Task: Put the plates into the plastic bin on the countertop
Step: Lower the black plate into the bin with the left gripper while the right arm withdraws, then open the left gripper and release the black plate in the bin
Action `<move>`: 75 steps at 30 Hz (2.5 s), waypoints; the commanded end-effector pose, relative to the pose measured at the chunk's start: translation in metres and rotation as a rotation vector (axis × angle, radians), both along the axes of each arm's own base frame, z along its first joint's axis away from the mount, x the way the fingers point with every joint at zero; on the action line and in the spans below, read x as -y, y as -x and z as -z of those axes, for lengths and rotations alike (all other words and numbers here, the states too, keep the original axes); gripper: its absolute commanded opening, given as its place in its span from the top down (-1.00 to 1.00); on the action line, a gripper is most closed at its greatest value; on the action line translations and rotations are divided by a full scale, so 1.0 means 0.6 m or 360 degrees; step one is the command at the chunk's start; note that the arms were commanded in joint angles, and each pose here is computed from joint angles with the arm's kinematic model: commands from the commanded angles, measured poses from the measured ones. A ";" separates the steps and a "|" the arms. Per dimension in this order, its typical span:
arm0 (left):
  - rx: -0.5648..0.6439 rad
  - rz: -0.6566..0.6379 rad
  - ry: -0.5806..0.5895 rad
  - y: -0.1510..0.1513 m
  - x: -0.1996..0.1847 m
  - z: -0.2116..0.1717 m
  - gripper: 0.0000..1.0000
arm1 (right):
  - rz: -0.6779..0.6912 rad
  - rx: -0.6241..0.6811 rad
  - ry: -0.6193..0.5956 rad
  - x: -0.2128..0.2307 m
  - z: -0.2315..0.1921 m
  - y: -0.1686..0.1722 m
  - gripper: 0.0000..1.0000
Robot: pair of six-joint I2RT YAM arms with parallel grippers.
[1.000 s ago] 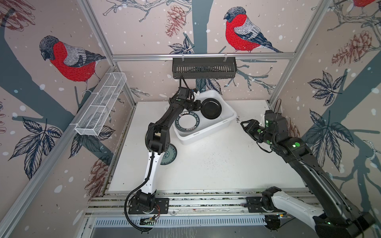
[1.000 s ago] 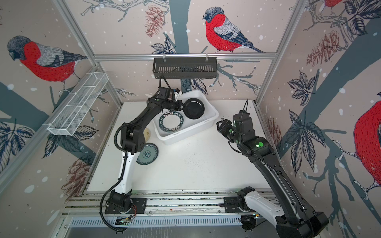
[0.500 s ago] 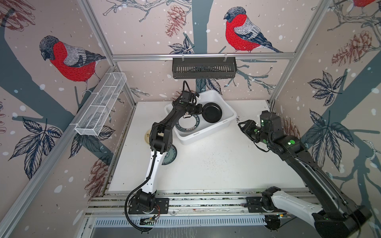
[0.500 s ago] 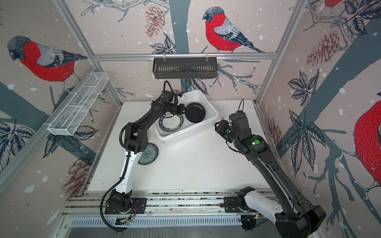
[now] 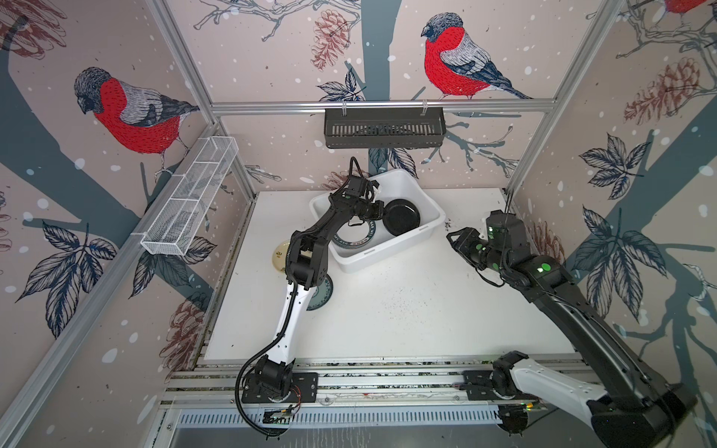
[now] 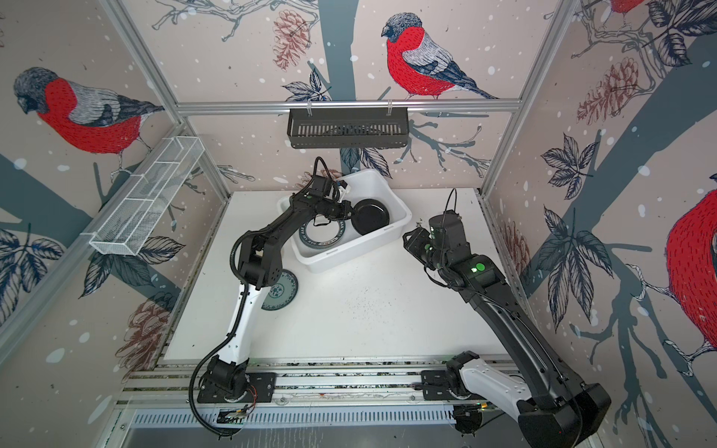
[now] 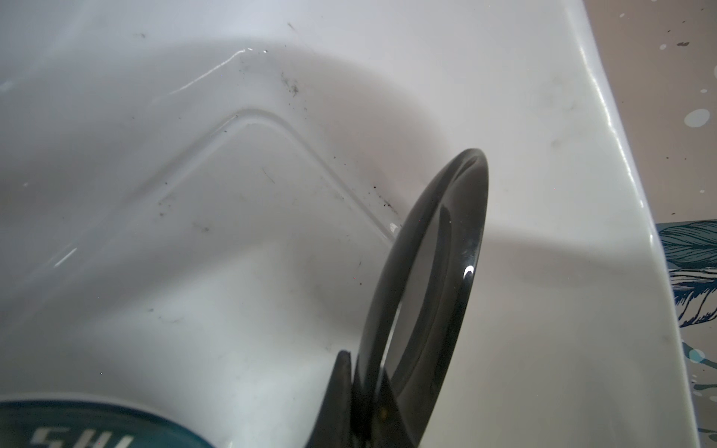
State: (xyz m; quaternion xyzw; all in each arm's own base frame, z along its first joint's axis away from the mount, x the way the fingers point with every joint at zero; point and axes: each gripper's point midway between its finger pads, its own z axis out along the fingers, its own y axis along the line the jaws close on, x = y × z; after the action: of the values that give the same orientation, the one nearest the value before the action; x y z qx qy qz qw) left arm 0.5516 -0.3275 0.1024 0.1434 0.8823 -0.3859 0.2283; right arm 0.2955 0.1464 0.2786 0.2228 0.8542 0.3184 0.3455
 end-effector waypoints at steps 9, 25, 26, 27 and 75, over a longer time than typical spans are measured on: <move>-0.0037 0.0021 0.0020 0.006 0.012 0.024 1.00 | 0.0004 0.0020 -0.0024 -0.002 0.007 0.000 0.07; -0.0050 0.0032 0.0040 0.007 0.019 0.032 0.91 | -0.0027 0.0004 -0.0014 -0.012 0.017 -0.013 0.08; -0.0051 0.0033 0.0040 0.008 0.020 0.033 0.89 | -0.0029 0.0003 -0.0013 -0.012 0.018 -0.014 0.08; -0.0051 0.0034 0.0042 0.007 0.020 0.033 0.87 | -0.0029 0.0002 -0.0014 -0.013 0.018 -0.014 0.08; 0.0005 0.0047 0.0038 0.008 0.018 0.002 -0.06 | -0.0065 0.0036 -0.0012 -0.019 0.015 -0.028 0.08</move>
State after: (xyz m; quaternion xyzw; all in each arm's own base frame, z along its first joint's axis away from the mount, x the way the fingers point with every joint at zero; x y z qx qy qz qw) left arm 0.5459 -0.3382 0.0890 0.1453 0.8800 -0.3985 0.2138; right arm 0.3092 0.1553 0.2622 0.2159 0.8575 0.3247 0.3356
